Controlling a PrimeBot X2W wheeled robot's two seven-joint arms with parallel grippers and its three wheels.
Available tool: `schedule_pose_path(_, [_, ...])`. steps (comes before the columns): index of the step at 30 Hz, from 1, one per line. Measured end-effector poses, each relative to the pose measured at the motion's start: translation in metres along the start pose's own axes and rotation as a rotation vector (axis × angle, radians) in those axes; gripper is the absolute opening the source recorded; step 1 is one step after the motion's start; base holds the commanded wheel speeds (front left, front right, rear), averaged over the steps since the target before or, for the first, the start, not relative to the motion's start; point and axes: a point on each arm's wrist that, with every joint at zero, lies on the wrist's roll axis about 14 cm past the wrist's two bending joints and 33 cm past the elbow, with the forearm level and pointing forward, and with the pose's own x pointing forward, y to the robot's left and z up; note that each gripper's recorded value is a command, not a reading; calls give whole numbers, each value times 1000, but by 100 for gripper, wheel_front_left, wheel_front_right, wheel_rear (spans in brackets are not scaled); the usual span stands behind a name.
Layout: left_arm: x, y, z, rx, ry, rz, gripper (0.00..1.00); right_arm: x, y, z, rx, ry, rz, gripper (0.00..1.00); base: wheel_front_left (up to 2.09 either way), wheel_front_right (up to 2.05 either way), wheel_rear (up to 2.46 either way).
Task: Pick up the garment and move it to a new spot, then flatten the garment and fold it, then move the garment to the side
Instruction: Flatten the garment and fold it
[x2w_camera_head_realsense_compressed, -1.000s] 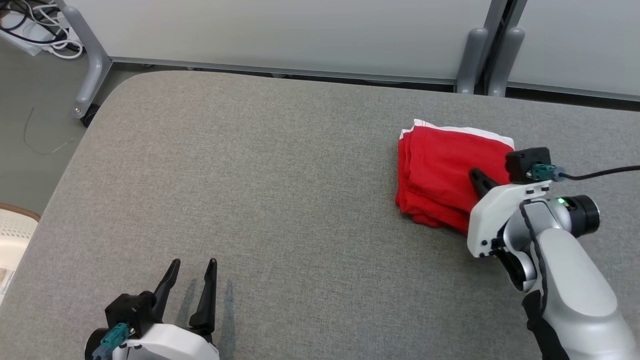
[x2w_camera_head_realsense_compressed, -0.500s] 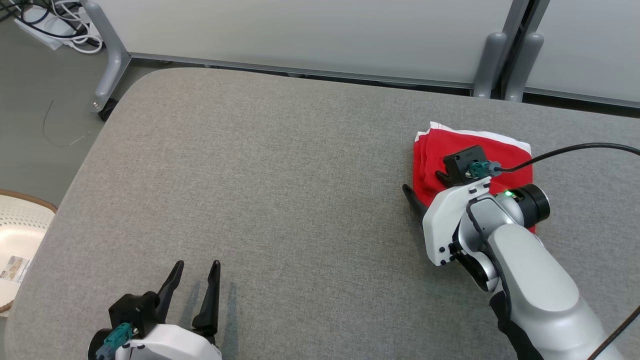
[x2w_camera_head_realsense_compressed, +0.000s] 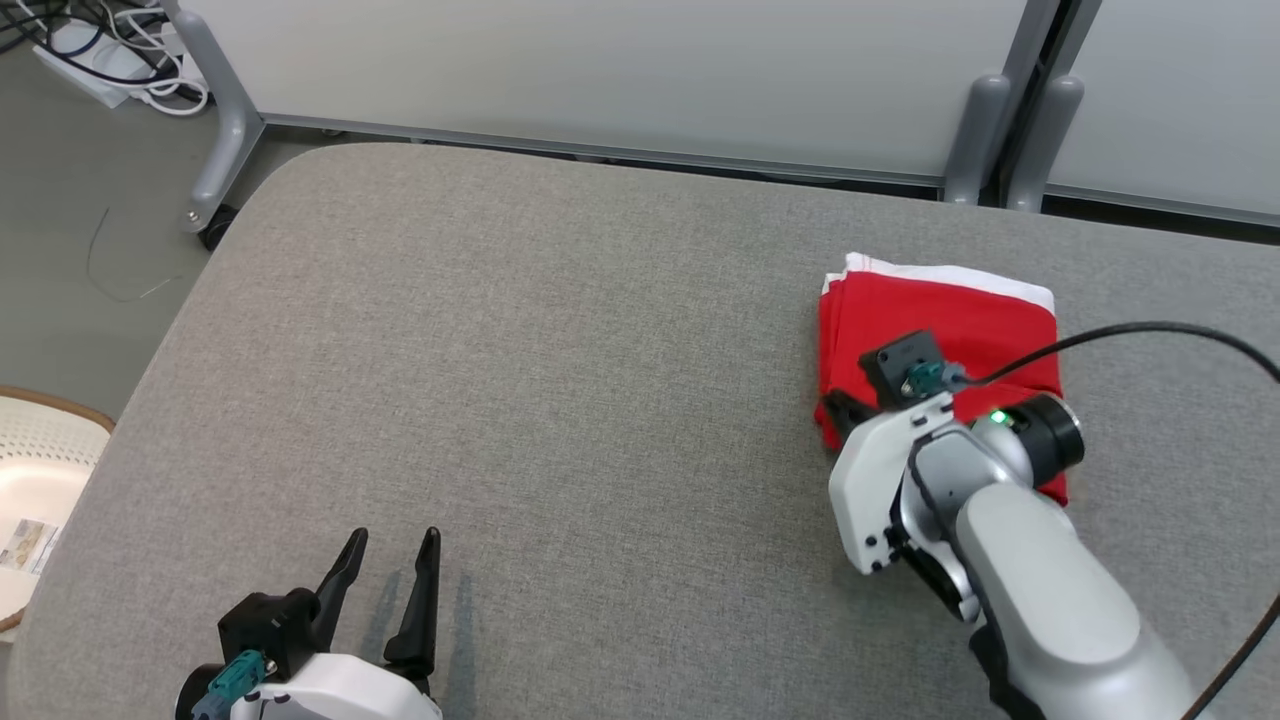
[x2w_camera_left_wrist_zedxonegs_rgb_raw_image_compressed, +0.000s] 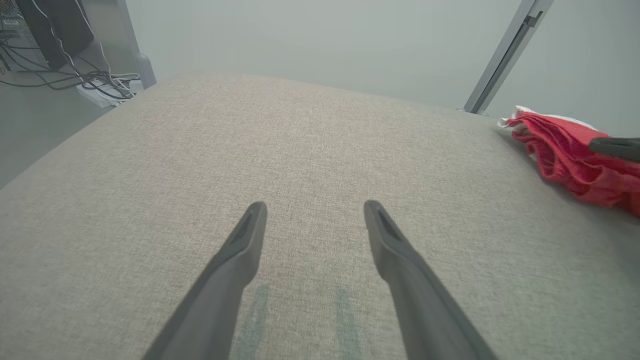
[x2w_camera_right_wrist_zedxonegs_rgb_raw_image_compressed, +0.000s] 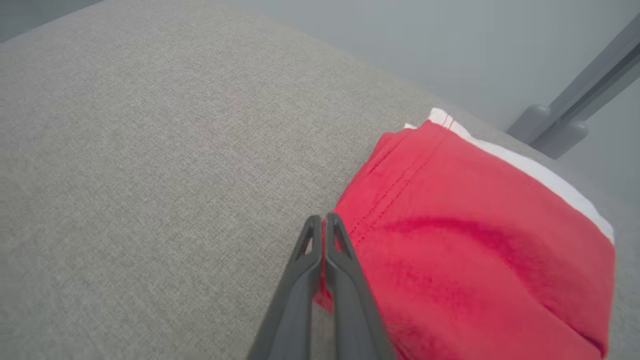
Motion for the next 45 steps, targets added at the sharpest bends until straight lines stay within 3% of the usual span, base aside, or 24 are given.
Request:
schedule_pose_path(11, [3, -11, 1, 10, 5, -40, 100, -19, 12, -27, 19, 61, 9, 3, 0, 0, 0])
schedule_pose_path(12, [4, -12, 2, 10, 5, -41, 100, -20, 13, -26, 31, 52, 13, 60, 0, 0, 0])
schedule_pose_path(13, [4, -12, 2, 11, 6, -42, 100, -20, 15, -23, 42, 35, 19, 100, 0, 0, 0])
schedule_pose_path(22, [5, -7, 22, 18, -70, -16, 100, -42, 7, 29, 215, -202, 20, 100, 0, 0, 0])
schedule_pose_path(31, [-5, -10, 69, -20, -245, -9, 100, -127, -72, -4, 472, -432, -298, 100, 0, 0, 0])
schedule_pose_path(36, [-13, -27, 83, -61, -308, -74, 100, -184, -108, -32, 442, -530, -519, 100, 0, 0, 0])
schedule_pose_path(45, [-13, -37, 64, -29, -266, -143, 100, -218, -109, -68, 374, -467, -630, 100, 0, 0, 0])
